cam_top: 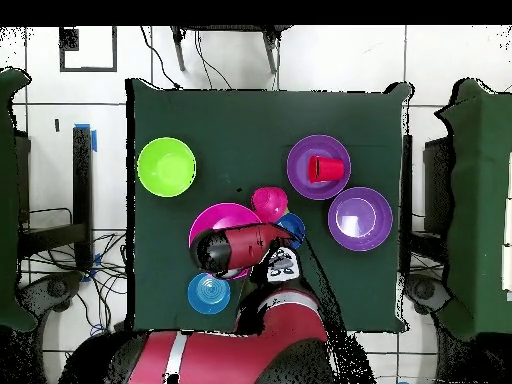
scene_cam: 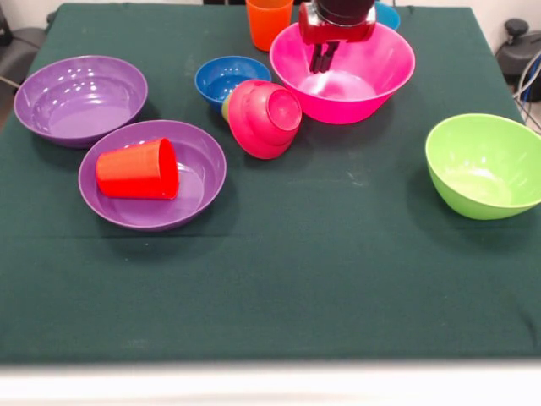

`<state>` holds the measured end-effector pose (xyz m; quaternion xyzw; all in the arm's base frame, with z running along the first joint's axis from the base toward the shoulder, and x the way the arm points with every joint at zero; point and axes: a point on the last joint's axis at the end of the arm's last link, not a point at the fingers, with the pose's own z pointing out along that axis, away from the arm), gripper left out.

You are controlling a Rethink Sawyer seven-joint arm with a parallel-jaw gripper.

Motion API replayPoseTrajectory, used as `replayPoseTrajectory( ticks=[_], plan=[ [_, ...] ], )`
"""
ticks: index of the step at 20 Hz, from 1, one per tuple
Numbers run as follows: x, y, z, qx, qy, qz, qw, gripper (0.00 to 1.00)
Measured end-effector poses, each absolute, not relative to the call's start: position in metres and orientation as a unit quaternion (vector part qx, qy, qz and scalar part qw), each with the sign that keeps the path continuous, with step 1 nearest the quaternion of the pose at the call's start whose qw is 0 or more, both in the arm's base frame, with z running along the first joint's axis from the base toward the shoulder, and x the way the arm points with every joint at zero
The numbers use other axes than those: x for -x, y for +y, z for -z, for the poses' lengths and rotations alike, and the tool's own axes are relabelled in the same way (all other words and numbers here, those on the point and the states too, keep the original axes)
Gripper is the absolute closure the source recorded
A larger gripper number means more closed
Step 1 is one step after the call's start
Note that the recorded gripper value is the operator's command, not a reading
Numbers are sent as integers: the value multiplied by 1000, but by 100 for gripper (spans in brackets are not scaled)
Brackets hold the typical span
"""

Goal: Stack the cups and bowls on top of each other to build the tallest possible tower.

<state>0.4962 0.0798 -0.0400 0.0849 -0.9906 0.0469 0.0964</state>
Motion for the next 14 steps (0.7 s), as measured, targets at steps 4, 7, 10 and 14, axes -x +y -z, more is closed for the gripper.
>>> replayPoseTrajectory(
  ticks=[4,7,10,14],
  plan=[
    [-494,80,43,-85,-990,-46,100,100],
    [-493,80,44,-86,-990,-46,101,100],
    [-492,80,44,-87,-990,-47,102,100],
    [-492,79,45,-90,-990,-48,98,100]
  ],
)
